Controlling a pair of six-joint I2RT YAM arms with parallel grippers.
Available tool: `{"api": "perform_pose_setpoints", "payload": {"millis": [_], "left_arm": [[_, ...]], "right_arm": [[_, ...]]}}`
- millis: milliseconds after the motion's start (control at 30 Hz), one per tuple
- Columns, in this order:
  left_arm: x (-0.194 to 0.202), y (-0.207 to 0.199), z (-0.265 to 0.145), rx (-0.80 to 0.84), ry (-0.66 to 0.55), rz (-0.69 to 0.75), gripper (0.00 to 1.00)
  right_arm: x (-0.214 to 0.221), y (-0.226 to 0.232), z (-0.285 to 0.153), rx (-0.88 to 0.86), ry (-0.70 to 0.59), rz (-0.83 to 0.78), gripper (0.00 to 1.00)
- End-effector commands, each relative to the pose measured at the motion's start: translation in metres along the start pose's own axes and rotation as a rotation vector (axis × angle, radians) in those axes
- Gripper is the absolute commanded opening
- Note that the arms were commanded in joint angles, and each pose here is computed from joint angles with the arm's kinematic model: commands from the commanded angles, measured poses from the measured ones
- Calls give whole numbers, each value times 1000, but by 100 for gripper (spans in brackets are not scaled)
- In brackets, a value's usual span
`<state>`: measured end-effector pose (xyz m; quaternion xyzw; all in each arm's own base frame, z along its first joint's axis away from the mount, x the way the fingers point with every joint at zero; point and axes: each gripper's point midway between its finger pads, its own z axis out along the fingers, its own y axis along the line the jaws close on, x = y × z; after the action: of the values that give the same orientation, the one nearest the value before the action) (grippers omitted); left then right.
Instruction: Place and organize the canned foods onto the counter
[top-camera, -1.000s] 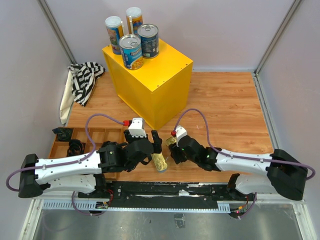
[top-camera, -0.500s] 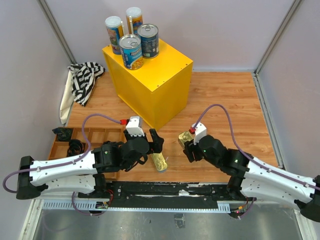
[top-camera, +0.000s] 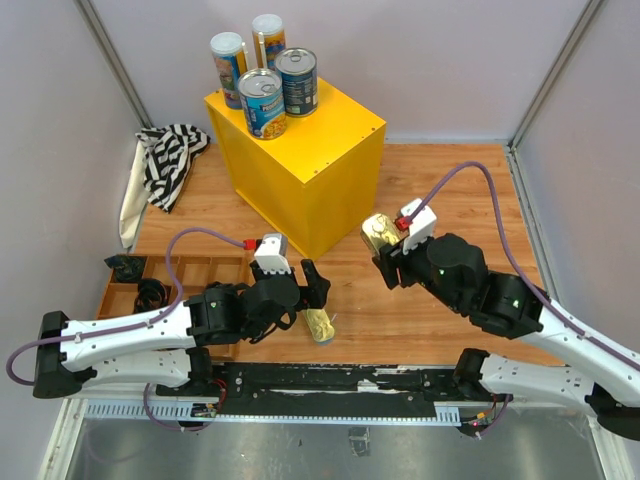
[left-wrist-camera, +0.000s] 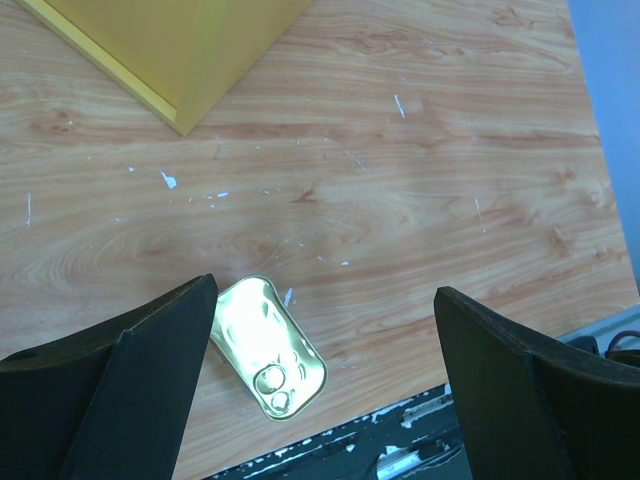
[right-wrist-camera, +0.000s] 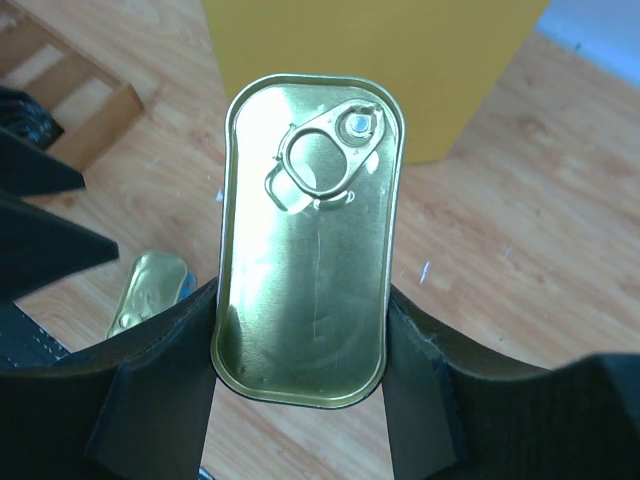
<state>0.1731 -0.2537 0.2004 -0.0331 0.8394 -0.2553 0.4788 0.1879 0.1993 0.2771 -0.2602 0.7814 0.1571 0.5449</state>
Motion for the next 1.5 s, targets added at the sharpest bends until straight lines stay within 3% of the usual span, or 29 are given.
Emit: {"api": "perform_pose_setpoints", "payload": {"millis": [0, 267, 567, 1467], "left_arm": [[-1, -7, -1, 22, -2, -23, 94], [6, -8, 2, 33, 10, -22, 94], [10, -10, 6, 38, 15, -11, 94], [26, -14, 20, 21, 45, 23, 94]], "right_arm": [[-69, -4, -13, 13, -136, -71, 1], [-135, -6, -9, 61, -224, -164, 1], [-175, -2, 8, 8, -255, -186, 1], [-219, -42, 94, -177, -87, -78, 0]]}}
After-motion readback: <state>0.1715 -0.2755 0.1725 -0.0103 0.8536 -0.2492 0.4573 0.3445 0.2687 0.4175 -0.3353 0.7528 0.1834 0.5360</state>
